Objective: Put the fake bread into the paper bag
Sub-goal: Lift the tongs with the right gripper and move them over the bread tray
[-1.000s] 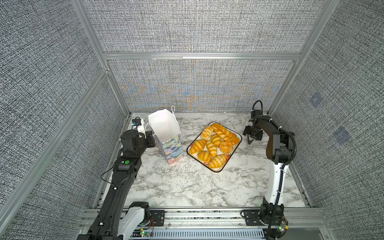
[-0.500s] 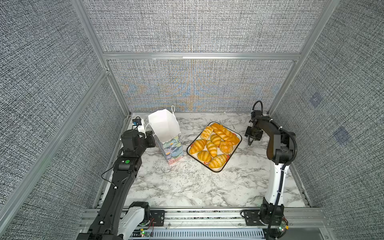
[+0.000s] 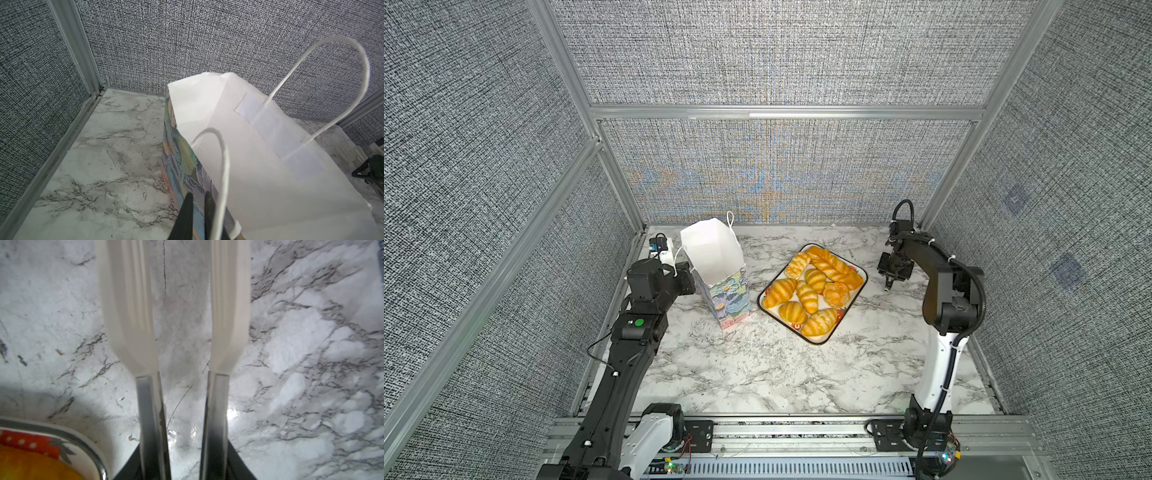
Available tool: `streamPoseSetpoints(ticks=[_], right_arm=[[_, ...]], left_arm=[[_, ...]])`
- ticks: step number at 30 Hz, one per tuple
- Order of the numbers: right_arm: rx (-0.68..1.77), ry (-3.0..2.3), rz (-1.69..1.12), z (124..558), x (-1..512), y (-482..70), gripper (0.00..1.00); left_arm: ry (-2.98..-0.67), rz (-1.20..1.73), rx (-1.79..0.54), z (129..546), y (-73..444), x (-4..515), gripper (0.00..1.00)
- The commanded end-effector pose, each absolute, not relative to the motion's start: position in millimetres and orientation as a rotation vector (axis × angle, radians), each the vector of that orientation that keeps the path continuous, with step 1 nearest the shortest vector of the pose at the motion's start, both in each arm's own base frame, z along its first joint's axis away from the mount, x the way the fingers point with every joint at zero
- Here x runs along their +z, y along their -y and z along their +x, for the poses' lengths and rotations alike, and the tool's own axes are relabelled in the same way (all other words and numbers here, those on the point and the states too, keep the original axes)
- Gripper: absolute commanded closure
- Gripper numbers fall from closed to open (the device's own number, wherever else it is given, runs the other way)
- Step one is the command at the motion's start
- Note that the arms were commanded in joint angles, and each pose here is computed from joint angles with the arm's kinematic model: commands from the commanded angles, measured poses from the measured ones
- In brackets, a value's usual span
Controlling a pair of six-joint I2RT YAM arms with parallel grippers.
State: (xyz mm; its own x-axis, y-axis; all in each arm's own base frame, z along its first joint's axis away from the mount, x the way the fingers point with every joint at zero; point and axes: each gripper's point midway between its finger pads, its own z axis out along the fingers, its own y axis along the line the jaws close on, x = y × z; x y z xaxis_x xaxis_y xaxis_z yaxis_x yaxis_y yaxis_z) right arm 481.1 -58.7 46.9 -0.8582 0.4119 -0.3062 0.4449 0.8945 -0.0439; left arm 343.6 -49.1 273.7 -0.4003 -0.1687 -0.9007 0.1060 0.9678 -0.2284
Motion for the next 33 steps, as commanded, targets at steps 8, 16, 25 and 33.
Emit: streamPoseSetpoints(ticks=[8, 16, 25, 33], right_arm=[[-0.185, -2.722, 0.651, 469.6, 65.4, 61.6, 0.65], [-0.202, -2.695, 0.637, 459.1, 82.1, 58.2, 0.68], [-0.156, -2.661, 0.54, 437.1, 122.8, 28.2, 0.68], [0.004, -2.672, 0.35, 418.0, 160.5, -20.2, 0.68]], left_arm=[[-1.944, -0.045, -0.29, 346.4, 48.1, 279.0, 0.85], [-1.949, -0.05, -0.282, 347.0, 46.8, 277.4, 0.85], [-1.958, -0.05, -0.29, 348.4, 48.1, 274.4, 0.85], [-1.96, -0.05, -0.301, 349.5, 49.6, 274.4, 0.85]])
